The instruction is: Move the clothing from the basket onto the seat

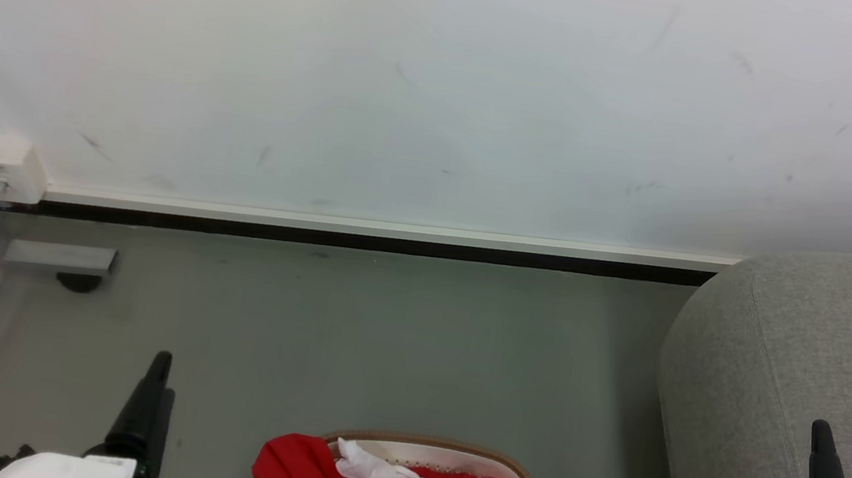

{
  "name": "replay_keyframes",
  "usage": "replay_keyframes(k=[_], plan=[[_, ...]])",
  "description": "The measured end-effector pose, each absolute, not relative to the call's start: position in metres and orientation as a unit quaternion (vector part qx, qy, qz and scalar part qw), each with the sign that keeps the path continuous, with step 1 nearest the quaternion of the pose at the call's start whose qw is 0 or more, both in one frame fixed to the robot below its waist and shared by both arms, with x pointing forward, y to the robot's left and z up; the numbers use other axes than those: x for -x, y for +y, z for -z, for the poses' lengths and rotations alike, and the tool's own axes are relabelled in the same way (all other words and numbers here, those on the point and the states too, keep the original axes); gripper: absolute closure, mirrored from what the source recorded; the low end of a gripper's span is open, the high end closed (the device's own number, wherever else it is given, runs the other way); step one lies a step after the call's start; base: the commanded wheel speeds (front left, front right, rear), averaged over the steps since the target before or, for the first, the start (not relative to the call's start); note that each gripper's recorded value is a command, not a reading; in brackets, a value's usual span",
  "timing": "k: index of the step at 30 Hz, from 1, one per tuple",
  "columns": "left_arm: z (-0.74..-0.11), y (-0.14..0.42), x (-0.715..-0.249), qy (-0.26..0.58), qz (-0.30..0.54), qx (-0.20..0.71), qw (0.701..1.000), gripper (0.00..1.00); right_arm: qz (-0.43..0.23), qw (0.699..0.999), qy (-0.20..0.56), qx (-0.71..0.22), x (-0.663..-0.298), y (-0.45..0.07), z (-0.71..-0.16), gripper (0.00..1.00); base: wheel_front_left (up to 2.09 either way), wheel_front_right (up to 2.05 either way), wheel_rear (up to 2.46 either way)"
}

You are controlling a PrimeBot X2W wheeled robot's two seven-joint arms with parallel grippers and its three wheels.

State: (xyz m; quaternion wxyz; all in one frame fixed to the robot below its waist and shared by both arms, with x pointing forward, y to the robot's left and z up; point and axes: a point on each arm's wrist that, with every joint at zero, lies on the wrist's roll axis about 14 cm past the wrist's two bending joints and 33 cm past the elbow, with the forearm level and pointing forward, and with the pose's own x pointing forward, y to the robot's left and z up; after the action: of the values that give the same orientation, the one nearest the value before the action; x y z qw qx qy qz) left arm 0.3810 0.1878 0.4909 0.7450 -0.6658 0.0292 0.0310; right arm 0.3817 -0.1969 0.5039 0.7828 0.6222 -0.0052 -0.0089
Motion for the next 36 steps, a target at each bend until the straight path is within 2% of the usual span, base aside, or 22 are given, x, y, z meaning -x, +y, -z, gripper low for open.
replay_keyframes(k=[9, 17, 27, 36], plan=[[-0.491, 0.182, -0.382, 0.035, -0.029, 0.59, 0.806, 0.0, -0.016, 0.852, -0.01, -0.523, -0.379, -0.188, -0.51, 0.0, 0.0, 0.0, 0.0], [-0.494, 0.176, -0.383, 0.036, -0.022, 0.509, 0.86, 0.0, -0.029, 0.898, -0.013, -0.439, -0.376, -0.187, -0.511, 0.0, 0.0, 0.0, 0.0], [-0.498, 0.173, -0.384, 0.026, -0.017, 0.432, 0.901, 0.0, -0.037, 0.933, -0.019, -0.357, -0.375, -0.188, -0.513, 0.0, 0.0, 0.0, 0.0], [-0.503, 0.168, -0.385, 0.016, -0.007, 0.373, 0.928, 0.0, -0.041, 0.953, -0.025, -0.3, -0.374, -0.187, -0.513, 0.0, 0.0, 0.0, 0.0]])
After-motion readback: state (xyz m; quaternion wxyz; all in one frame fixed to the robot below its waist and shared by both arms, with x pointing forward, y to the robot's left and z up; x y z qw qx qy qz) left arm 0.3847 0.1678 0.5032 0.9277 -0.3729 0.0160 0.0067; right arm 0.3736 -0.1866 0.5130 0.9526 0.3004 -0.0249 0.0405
